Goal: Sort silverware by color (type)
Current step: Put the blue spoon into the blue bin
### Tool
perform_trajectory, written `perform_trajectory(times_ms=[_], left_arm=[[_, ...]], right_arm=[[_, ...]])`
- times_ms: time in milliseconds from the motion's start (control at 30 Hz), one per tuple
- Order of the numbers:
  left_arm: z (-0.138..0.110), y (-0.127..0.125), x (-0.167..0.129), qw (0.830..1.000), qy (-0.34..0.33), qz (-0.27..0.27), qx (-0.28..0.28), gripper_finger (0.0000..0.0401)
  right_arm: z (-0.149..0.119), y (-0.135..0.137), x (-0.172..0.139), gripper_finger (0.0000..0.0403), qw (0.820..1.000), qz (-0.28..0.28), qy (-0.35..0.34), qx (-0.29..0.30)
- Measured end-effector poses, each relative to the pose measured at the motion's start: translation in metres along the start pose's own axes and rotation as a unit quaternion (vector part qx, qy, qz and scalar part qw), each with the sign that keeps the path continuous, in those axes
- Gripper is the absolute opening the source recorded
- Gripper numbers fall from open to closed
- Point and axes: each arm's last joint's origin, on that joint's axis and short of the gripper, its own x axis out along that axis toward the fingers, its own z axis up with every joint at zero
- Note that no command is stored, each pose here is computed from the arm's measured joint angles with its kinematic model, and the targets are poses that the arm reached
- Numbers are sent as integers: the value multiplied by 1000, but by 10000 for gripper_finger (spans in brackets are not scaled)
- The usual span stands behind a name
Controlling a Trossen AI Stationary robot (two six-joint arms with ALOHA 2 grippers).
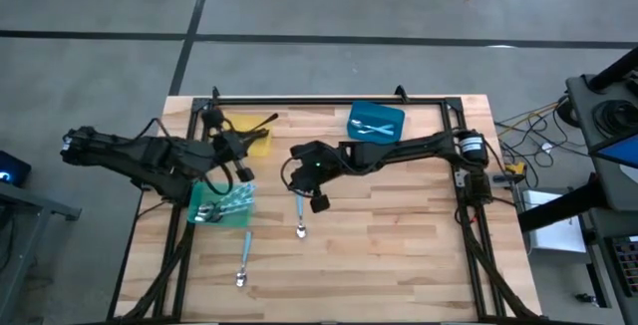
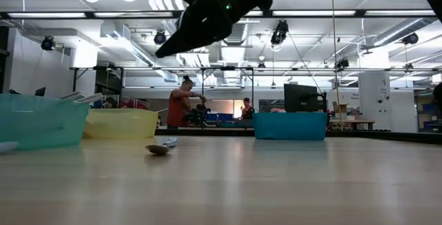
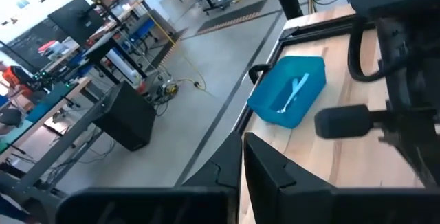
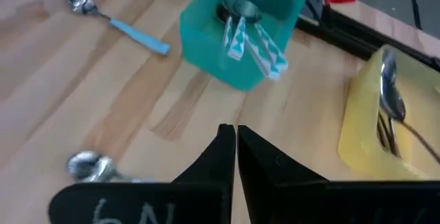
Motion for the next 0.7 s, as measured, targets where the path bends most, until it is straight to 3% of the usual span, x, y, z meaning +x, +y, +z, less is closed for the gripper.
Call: perform_trajectory(times_ms=[300,533,700], left_arm=[[-8,-1,-1,1000,3,-1,-7,0],[-12,-5,2,1000,7,-1,-2,0],[-12,-5,3,1000,5,-1,-4,0]], right_arm=[[-1,-5,34,9,998,52,20,-14],[-15,-2,59,9,985,117,123,-35],[-24,2,74,9,965,171,191,-63]])
